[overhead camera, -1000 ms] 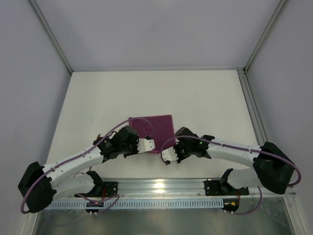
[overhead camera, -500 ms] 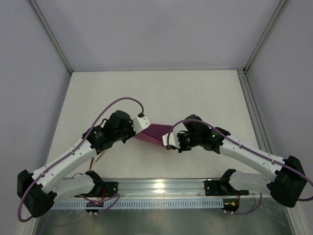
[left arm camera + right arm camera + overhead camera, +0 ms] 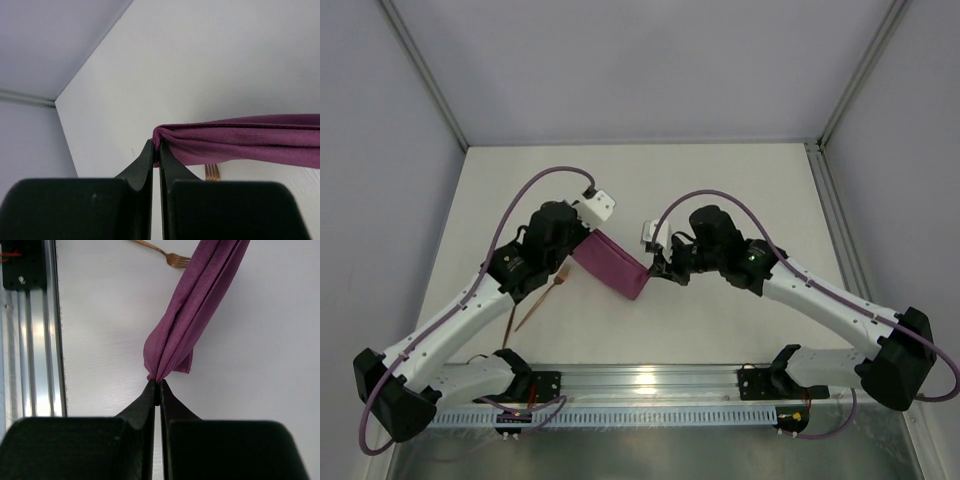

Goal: Fold the napkin into a case and place the utensils inside
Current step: Turn over the upper triangle folded napkin at the center of the board.

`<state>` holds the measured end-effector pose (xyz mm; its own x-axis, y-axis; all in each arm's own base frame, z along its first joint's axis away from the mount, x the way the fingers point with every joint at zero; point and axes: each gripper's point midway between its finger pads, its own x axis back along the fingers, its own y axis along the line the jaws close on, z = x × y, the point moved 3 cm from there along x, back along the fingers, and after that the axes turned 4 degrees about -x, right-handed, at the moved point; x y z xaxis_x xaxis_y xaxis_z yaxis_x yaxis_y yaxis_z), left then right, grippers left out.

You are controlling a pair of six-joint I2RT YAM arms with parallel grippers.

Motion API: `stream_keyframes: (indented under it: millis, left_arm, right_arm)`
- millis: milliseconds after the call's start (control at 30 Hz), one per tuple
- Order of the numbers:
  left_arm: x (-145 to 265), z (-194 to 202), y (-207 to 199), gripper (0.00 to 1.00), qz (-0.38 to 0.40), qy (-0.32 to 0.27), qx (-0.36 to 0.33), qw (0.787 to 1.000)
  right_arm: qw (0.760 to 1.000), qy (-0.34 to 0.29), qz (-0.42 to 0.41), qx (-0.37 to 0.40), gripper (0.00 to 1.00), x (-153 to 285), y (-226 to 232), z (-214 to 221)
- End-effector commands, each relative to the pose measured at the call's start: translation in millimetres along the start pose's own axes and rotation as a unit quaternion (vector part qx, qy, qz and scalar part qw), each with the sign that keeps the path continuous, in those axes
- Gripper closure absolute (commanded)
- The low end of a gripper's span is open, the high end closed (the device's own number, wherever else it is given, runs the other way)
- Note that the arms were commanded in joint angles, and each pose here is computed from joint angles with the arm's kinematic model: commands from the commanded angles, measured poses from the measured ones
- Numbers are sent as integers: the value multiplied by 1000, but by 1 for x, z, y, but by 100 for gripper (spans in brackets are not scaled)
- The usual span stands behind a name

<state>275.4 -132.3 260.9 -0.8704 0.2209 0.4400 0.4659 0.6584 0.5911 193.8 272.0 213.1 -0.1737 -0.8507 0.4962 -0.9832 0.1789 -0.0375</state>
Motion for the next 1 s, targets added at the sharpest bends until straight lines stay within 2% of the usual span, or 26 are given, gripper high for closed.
stream_keyframes:
  millis: [0, 200, 500, 667, 833, 967]
  left_arm:
    - [-4, -21, 36, 100, -82, -23, 28, 996]
    - [-11, -27, 57, 100, -110, -32, 43, 993]
    - [-22, -26, 90, 100, -160, -30, 68, 984]
    - [-24, -23, 106, 100, -178, -26, 74, 981]
    - [-27, -24, 125, 100, -199, -23, 61, 978]
    - [-40, -29, 121, 100, -173, -32, 49, 983]
  right_arm:
    - [996, -65, 17, -58, 97, 2, -8, -46]
    - [987, -110, 26, -114, 97, -9, -19, -76]
    - [984, -136, 8, -114, 97, -40, -10, -119]
    - [983, -136, -10, -127, 97, -57, -8, -125]
    - [972, -173, -27, -155, 97, -68, -4, -140]
    - [963, -186, -38, -191, 97, -80, -3, -137]
